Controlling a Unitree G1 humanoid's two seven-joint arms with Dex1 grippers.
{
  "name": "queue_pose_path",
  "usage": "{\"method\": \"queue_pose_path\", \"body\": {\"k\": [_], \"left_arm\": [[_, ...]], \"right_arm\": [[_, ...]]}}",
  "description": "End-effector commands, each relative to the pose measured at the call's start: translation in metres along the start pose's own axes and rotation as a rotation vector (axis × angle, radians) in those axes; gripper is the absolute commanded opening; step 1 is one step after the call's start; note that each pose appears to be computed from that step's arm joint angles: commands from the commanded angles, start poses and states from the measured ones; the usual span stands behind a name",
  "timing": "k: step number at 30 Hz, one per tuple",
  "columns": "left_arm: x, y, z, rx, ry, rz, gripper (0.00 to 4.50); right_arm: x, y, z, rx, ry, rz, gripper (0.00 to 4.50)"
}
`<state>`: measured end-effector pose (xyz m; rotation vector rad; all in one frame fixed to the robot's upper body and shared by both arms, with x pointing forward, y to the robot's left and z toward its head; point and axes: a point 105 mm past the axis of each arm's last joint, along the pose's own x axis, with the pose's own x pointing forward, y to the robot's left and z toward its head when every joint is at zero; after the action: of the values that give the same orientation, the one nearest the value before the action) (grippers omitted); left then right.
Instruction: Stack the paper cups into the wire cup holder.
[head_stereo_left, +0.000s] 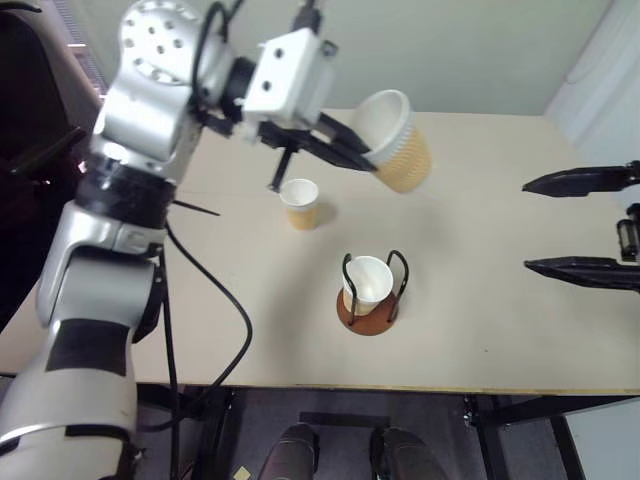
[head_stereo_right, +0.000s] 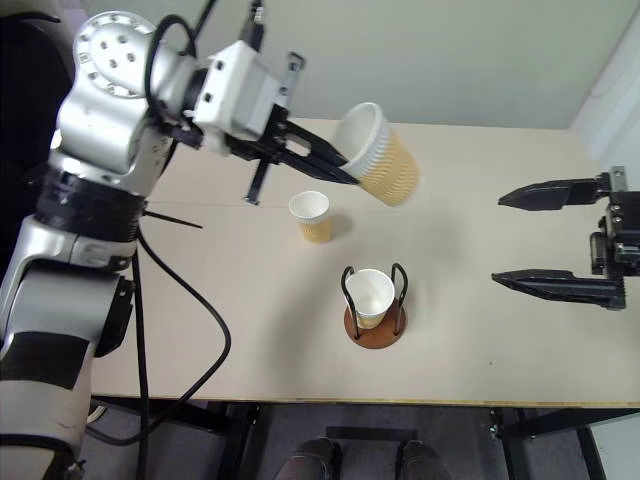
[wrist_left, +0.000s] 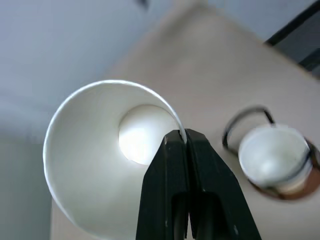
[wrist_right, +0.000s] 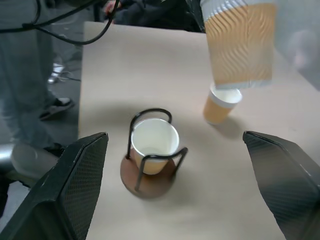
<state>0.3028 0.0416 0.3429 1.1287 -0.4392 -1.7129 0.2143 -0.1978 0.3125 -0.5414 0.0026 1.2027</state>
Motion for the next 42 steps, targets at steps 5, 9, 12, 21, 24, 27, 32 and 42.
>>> {"method": "queue_pose_path", "body": {"k": [5, 9, 12, 21, 24, 27, 32, 42], "left_arm": [[0.031, -0.02, 0.009, 0.099, -0.077, -0.214, 0.01], [0.033, -0.031, 0.009, 0.112, -0.078, -0.277, 0.01], [0.026, -0.028, 0.009, 0.137, -0.052, -0.276, 0.01], [0.025, -0.046, 0.009, 0.187, -0.006, -0.419, 0.01], [0.028, -0.058, 0.002, 0.207, 0.019, -0.491, 0.01], [0.033, -0.06, -0.005, 0.232, 0.043, -0.523, 0.01], [0.034, -0.06, -0.007, 0.251, 0.05, -0.539, 0.01], [0.037, -0.058, -0.01, 0.272, 0.069, -0.556, 0.01]], "right_arm": [[-0.018, 0.007, 0.013, -0.053, 0.048, -0.114, 4.5], [-0.022, 0.012, 0.012, -0.046, 0.067, -0.142, 4.5], [-0.024, 0.015, 0.012, -0.04, 0.075, -0.157, 4.5], [-0.023, 0.016, 0.008, -0.033, 0.083, -0.178, 4.5], [-0.022, 0.017, 0.007, -0.032, 0.082, -0.183, 4.5], [-0.023, 0.018, 0.008, -0.032, 0.083, -0.194, 4.5], [-0.023, 0.021, 0.006, -0.023, 0.085, -0.207, 4.5], [-0.025, 0.023, 0.004, -0.015, 0.082, -0.231, 4.5]]}}
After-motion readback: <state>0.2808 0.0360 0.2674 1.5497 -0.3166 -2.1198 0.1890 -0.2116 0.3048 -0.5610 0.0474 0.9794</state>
